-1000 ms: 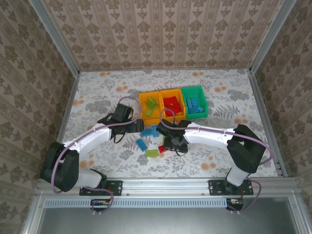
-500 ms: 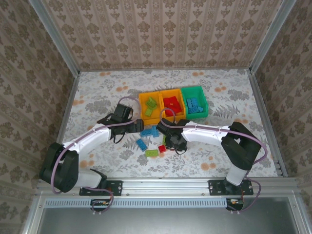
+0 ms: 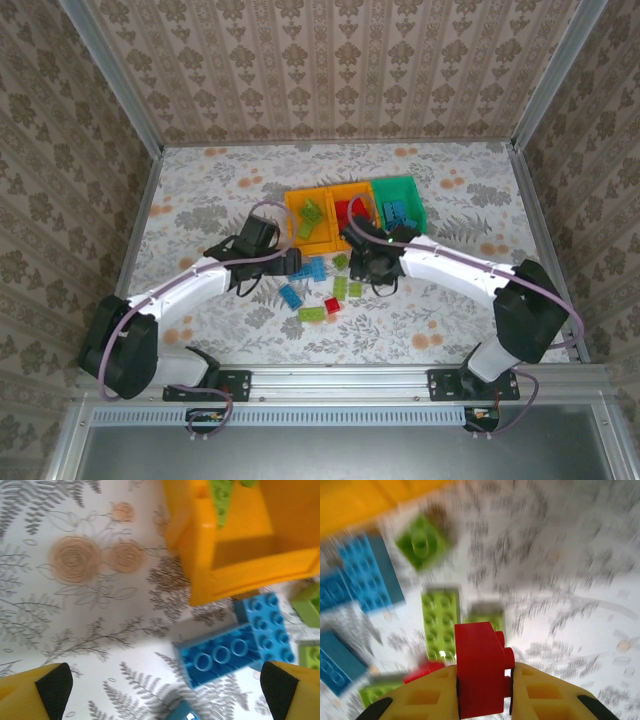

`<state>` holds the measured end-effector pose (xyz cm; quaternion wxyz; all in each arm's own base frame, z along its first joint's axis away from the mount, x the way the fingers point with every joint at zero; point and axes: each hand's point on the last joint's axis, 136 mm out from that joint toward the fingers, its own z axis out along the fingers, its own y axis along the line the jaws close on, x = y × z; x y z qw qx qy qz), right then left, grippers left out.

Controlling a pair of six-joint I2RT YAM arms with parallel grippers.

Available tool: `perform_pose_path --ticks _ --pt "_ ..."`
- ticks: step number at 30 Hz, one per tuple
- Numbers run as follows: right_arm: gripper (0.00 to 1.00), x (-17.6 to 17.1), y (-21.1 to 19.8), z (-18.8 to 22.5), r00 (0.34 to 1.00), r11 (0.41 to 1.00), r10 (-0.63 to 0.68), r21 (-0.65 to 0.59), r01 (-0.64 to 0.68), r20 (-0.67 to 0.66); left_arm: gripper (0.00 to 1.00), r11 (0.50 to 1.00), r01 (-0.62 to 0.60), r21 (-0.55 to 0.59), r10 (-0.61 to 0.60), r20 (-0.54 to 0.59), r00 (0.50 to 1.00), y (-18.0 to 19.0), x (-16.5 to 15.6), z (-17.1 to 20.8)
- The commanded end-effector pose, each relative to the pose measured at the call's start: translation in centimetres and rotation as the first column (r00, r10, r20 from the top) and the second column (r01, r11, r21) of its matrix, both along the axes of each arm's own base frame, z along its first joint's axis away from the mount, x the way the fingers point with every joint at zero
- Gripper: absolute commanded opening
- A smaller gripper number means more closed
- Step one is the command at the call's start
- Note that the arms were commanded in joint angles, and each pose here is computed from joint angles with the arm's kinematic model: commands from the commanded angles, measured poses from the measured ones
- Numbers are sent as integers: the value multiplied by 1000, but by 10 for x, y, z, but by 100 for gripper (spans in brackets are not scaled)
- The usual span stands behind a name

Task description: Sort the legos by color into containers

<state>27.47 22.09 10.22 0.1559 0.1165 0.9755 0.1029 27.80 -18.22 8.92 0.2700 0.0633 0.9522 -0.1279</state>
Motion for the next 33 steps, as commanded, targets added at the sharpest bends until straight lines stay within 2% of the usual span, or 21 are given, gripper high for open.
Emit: perform_pose_path --ticks 1,6,11,17,21,23,30,33 --pt "26 47 -8 35 992 997 -13 74 4 129 100 997 66 30 -67 37 997 -10 -9 12" --pt "27 105 -14 49 983 999 -3 52 -6 186 100 961 272 49 -275 72 959 -43 -33 18" --pt "27 154 -14 36 986 999 -14 47 6 164 100 849 520 89 -527 83 846 -76 -66 17" --pt "32 187 -13 18 989 999 -41 37 36 143 96 725 682 97 -688 56 724 -97 -95 9" --pt "44 193 -10 8 991 998 -46 47 40 123 95 656 748 104 -754 32 656 -107 -107 1" --pt "53 193 -8 10 992 997 -43 62 36 121 94 626 772 109 -778 12 629 -112 -111 -4" --pt "69 178 -5 41 983 992 -36 127 13 178 91 571 809 139 -812 -49 581 -123 -116 -20" --pt "72 168 -9 51 979 990 -39 139 11 200 90 541 828 145 -830 -68 554 -128 -117 -25"
